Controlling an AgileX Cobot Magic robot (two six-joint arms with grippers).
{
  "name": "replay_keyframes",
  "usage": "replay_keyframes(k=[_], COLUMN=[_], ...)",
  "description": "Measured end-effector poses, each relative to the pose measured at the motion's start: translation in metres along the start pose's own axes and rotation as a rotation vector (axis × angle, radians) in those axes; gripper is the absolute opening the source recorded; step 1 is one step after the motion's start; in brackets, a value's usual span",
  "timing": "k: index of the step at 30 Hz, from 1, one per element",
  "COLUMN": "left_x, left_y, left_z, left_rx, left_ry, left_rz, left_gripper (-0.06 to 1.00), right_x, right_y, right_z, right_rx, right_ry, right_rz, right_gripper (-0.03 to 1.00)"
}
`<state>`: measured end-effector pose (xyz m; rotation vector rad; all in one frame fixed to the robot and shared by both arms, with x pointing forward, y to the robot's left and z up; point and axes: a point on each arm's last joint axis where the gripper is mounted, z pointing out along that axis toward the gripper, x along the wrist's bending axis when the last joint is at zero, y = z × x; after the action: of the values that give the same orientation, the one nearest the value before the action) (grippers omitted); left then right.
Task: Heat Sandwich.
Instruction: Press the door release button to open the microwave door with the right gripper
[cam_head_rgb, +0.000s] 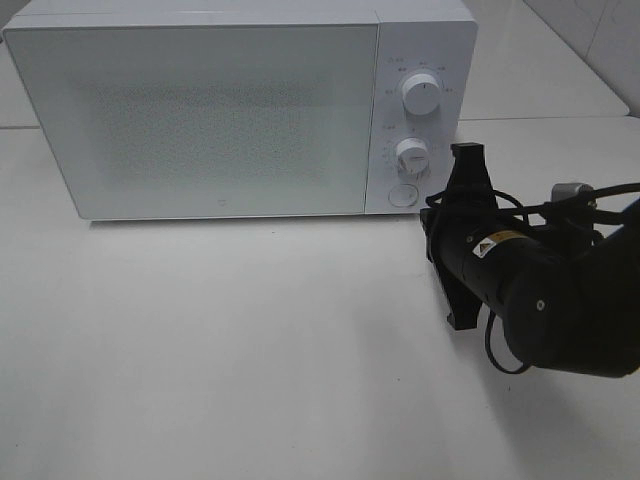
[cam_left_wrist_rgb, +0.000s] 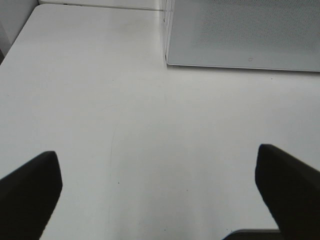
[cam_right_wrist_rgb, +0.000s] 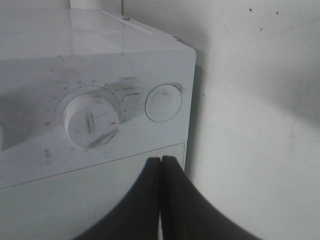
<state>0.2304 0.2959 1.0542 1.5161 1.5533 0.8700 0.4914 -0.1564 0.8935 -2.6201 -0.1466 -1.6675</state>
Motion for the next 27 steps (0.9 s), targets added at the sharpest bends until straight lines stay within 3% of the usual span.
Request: replay_keyframes(k=[27], left_x=[0.000], left_y=[0.000], left_z=[0.000], left_rx=[0.000], left_ry=[0.000], left_rz=[0.000], left_gripper=[0.97], right_x=[0.002], right_y=[-0.005], right_z=[0.068], right_rx=[-0.015], right_ry=[-0.029], right_rz=[0.020], right_gripper=[0.00])
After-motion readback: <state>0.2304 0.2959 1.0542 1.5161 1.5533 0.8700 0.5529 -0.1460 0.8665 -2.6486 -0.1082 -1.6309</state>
